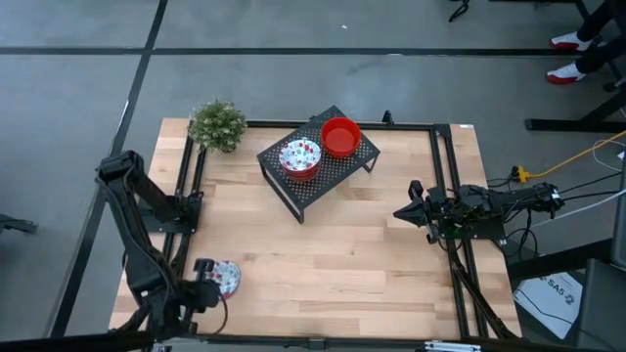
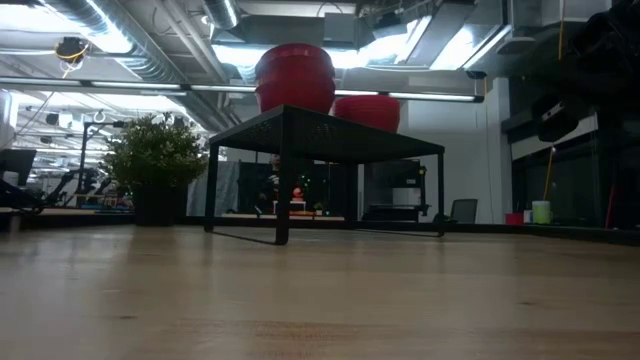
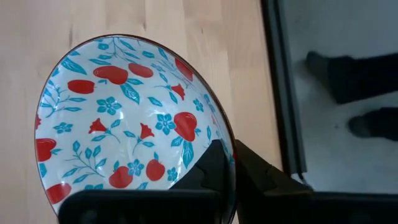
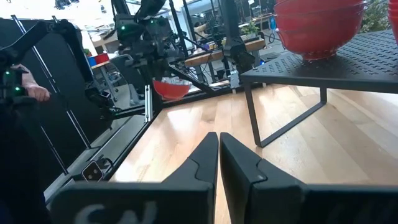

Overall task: Pick & Place Mini bowls
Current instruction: Stack the white patterned bowl on the white patterned bowl on the shelf

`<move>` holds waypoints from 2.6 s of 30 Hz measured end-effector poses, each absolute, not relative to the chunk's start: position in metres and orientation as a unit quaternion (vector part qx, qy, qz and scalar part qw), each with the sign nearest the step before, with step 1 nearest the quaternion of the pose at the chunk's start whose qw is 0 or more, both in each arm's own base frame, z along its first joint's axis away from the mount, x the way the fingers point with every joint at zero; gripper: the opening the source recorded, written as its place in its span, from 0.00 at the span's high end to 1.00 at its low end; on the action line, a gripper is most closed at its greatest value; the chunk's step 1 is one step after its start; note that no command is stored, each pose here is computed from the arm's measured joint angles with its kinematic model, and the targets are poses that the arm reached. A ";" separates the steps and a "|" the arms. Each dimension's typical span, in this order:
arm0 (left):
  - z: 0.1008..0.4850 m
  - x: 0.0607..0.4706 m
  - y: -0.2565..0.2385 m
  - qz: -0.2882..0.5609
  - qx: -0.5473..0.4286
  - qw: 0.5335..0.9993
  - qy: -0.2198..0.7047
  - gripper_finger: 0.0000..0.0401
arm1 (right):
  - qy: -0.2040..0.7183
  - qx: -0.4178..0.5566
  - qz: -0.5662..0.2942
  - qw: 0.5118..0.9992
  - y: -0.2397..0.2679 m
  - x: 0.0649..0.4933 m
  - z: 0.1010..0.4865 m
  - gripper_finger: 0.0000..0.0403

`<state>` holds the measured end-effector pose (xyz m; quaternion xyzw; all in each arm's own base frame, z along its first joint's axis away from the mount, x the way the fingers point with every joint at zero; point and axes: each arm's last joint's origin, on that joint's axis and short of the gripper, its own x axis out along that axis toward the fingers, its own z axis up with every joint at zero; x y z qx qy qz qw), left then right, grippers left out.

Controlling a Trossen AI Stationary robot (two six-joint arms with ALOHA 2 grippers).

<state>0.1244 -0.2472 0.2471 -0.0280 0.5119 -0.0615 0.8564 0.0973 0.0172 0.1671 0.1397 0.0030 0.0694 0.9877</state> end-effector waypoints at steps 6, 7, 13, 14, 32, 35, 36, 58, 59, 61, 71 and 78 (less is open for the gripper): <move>0.266 0.121 -0.236 -0.063 -0.050 0.876 0.475 0.98 | 0.003 0.140 0.069 0.988 0.017 0.097 0.167 0.95; 0.269 0.121 -0.234 -0.061 -0.054 0.880 0.468 0.98 | 0.003 0.140 0.070 0.988 0.017 0.097 0.167 0.95; 0.280 0.125 -0.223 -0.048 -0.077 0.891 0.444 0.98 | 0.003 0.140 0.070 0.988 0.017 0.097 0.167 0.95; 0.281 0.126 -0.221 -0.047 -0.079 0.893 0.441 0.98 | 0.003 0.140 0.070 0.988 0.017 0.097 0.167 0.95; 0.314 0.156 -0.201 -0.046 -0.070 0.923 0.376 0.98 | 0.003 0.140 0.070 0.988 0.017 0.097 0.167 0.95; 0.328 0.166 -0.195 -0.045 -0.056 0.930 0.360 0.98 | 0.003 0.140 0.070 0.988 0.017 0.097 0.167 0.95; 0.332 0.169 -0.192 -0.044 -0.052 0.933 0.354 0.98 | 0.003 0.140 0.069 0.988 0.017 0.097 0.167 0.95; 0.408 0.231 -0.101 0.107 -0.046 0.962 0.247 0.98 | 0.003 0.140 0.069 0.988 0.017 0.097 0.167 0.95; 0.410 0.232 -0.098 0.118 -0.045 0.962 0.243 0.98 | 0.003 0.140 0.070 0.988 0.017 0.097 0.167 0.95; 0.413 0.234 -0.091 0.134 -0.044 0.961 0.237 0.98 | 0.003 0.140 0.070 0.988 0.017 0.097 0.167 0.95; 0.417 0.243 -0.069 0.194 -0.048 0.957 0.211 0.98 | 0.003 0.140 0.069 0.988 0.017 0.097 0.167 0.95; 0.422 0.251 -0.049 0.202 -0.036 0.959 0.198 0.98 | 0.003 0.140 0.069 0.988 0.017 0.097 0.167 0.95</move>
